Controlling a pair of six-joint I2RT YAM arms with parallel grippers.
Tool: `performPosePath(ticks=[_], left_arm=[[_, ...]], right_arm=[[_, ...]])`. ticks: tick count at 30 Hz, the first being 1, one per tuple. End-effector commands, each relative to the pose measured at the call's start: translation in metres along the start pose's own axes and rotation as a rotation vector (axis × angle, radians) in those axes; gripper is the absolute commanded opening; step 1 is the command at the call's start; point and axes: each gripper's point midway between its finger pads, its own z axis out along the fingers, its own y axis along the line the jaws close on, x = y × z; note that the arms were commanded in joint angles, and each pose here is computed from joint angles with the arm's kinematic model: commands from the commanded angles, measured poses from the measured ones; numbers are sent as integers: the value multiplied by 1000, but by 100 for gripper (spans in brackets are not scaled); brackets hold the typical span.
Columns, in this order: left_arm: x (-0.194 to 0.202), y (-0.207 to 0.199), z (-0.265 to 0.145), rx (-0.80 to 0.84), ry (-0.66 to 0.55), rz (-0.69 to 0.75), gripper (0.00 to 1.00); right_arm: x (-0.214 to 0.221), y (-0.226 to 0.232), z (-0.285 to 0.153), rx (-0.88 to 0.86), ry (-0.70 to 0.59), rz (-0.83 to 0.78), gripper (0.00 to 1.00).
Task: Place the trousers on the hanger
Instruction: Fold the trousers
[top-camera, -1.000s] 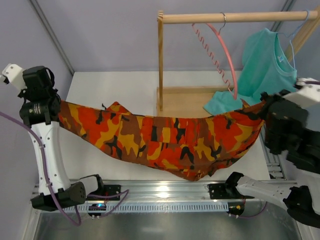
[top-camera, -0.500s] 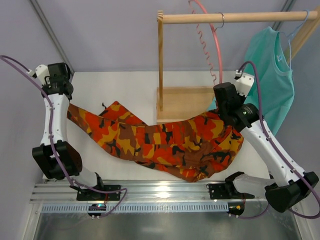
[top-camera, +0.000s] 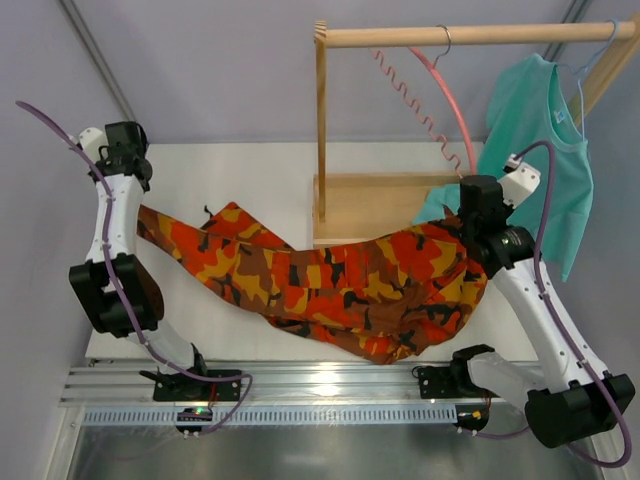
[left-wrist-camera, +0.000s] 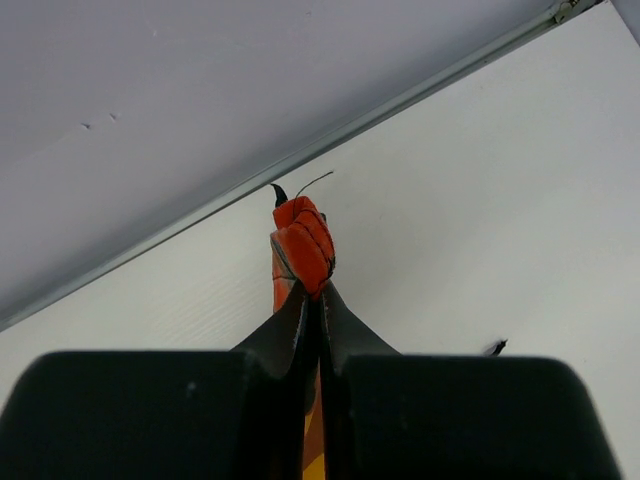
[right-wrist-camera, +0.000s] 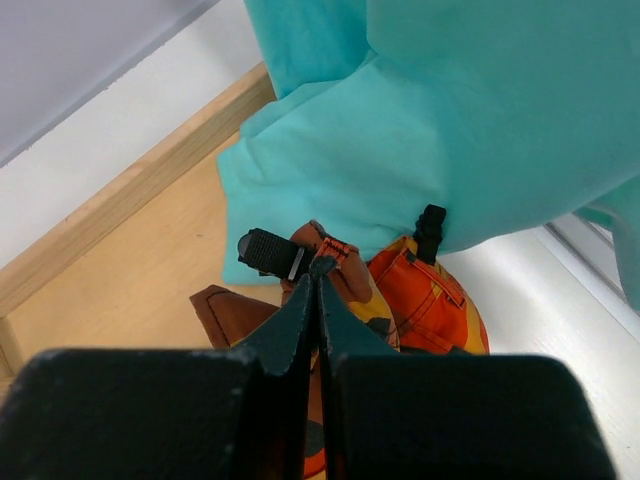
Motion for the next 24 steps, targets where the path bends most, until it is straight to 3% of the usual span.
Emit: performPosePath(ticks=[1,11,17,24], left_arm=[[-31,-2,-8,5,-94,-89,1],[5,-13,8,49,-4,-72,0],[27,-19,21,42,63,-48,0],[26,-23,39,-29,59,-16,0]], right_arm=[[-10,-2,-3,-49,-45,121,4],[20,-12,-7,-144,24,133,4],[35,-23,12,-147,67,170,4],[32,-24,40,-150,103,234,4]])
